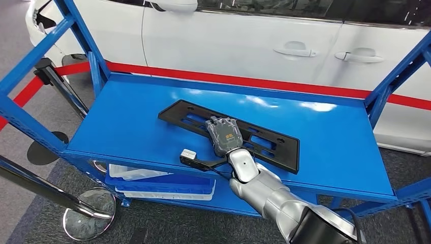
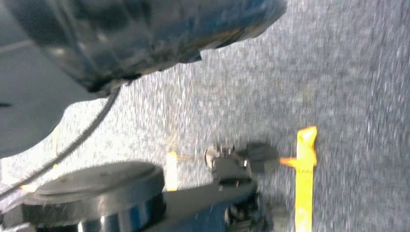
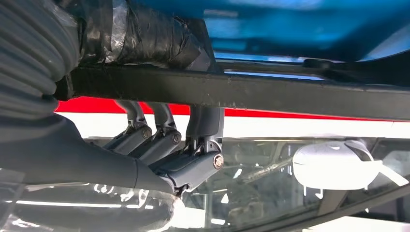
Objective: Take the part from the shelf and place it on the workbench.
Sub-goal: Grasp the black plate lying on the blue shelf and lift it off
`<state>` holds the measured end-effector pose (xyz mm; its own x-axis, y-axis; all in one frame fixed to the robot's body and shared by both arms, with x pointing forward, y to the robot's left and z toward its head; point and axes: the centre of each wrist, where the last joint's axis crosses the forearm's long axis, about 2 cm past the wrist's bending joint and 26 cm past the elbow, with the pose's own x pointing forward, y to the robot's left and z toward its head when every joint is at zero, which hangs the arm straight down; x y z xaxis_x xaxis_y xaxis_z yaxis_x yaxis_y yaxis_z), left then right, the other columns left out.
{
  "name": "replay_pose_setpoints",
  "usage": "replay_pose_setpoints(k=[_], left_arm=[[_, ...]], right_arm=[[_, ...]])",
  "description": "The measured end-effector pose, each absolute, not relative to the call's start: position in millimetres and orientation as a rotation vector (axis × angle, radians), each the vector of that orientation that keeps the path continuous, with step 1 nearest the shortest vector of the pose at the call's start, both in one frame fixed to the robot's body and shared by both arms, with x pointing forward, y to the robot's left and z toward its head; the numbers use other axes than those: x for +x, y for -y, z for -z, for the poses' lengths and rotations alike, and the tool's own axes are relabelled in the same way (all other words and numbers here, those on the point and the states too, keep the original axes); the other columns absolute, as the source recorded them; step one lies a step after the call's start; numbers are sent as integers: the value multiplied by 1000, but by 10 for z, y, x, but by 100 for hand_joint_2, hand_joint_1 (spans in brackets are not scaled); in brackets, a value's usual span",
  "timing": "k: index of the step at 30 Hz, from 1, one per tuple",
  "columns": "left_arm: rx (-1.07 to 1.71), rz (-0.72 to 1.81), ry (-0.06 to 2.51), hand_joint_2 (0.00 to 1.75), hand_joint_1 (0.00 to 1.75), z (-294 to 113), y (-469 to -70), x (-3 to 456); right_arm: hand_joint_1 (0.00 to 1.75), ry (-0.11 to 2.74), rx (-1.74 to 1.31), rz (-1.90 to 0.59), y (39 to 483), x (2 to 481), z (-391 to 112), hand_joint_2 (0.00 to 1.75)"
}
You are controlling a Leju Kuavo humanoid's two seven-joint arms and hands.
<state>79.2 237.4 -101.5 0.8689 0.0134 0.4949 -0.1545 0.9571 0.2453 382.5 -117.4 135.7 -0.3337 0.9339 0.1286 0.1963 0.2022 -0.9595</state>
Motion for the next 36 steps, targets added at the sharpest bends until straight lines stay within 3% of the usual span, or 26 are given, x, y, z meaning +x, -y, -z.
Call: replay_pose_setpoints(k=[1,5,6,9,10,21,31,36], left_arm=[[288,-85,516,175,0,1014,-2376,797],[296,-77,520,175,0,1014,-2382,797],[299,-75,522,131,0,1014,-2382,797],[313,-70,534,131,0,1010,-2387,811],[317,-67,541,175,0,1009,-2389,818],[337,-53,650,175,0,1005,-2420,851],[398,-85,669,175,0,1012,-2458,811],[408,-86,655,175,0,1016,-2463,788]], right_arm=[[175,1692,-1071,-1192,1181,3824,-1352,175],[175,1683,-1066,-1195,1201,3804,-1316,175],[175,1685,-1065,-1196,1200,3803,-1318,175],[175,1709,-1069,-1197,1192,3809,-1346,175],[175,1723,-1075,-1202,1189,3808,-1355,175],[175,2063,-1145,-1220,1087,3579,-1558,175],[175,2358,-1044,-668,1215,3269,-2324,175],[175,2401,-969,-524,1324,3099,-2463,175]])
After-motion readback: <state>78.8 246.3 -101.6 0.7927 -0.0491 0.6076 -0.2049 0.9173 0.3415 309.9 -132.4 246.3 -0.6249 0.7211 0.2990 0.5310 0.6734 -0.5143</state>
